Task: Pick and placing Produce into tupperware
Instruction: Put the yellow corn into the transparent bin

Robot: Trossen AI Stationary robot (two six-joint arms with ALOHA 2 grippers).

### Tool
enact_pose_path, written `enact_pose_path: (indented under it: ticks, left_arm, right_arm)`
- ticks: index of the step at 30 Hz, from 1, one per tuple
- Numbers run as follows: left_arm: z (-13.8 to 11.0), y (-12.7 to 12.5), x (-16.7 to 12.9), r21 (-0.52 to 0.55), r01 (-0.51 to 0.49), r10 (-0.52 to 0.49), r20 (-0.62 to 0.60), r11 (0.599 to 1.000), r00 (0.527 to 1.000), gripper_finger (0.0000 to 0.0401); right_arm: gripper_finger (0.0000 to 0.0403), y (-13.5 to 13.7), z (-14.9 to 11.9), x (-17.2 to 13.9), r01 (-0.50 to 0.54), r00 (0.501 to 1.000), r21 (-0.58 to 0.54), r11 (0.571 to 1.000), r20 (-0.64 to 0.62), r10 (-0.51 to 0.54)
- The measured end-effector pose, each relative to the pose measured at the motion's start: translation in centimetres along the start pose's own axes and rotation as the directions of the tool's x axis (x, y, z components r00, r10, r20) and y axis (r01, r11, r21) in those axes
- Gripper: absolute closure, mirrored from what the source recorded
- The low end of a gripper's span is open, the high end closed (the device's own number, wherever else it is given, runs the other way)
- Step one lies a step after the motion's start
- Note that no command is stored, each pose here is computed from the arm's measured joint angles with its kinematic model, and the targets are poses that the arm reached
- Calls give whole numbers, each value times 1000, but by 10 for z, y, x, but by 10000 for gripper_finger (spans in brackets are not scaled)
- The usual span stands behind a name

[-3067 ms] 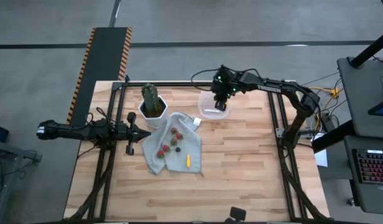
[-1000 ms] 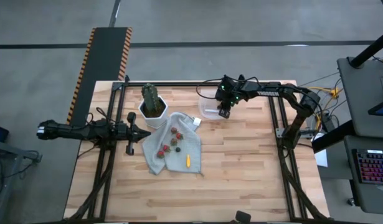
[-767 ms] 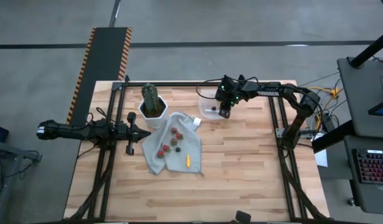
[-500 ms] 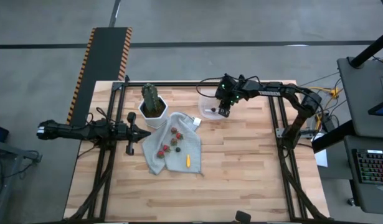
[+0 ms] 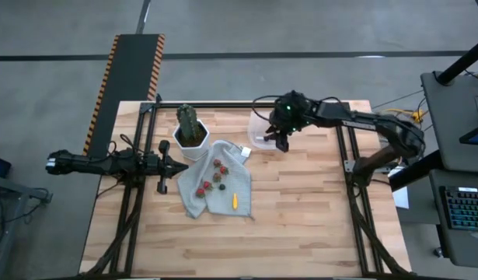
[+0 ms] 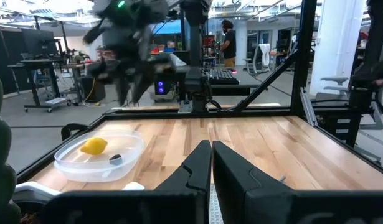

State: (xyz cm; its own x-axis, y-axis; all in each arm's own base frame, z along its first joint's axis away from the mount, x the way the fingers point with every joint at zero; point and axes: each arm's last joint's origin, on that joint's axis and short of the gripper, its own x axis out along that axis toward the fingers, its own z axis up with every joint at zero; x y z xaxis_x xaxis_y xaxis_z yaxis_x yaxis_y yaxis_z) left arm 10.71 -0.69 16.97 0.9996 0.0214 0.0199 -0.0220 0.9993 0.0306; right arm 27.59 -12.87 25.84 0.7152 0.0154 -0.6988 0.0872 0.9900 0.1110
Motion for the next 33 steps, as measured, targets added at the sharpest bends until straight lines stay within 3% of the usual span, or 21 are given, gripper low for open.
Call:
enact_pose_path:
  ticks: [9,18,24,33]
  left_arm:
    - [0,0,0,0,0,0,0,1000,1000,401]
    - [0,0,0,0,0,0,0,1000,1000,401]
    - [0,0,0,-1,0,0,4,1000,1000,401]
    - [0,0,0,0,-1,1,4,1000,1000,401]
  right_arm:
    - [284,83,24,-29,-137,968,-233,963,177,180]
    - [280,150,24,-16,-244,918,-495,834,159,363]
    - [287,169,19,18,-270,909,-583,766,109,403]
    - [290,170,7,72,-300,921,-573,762,34,389]
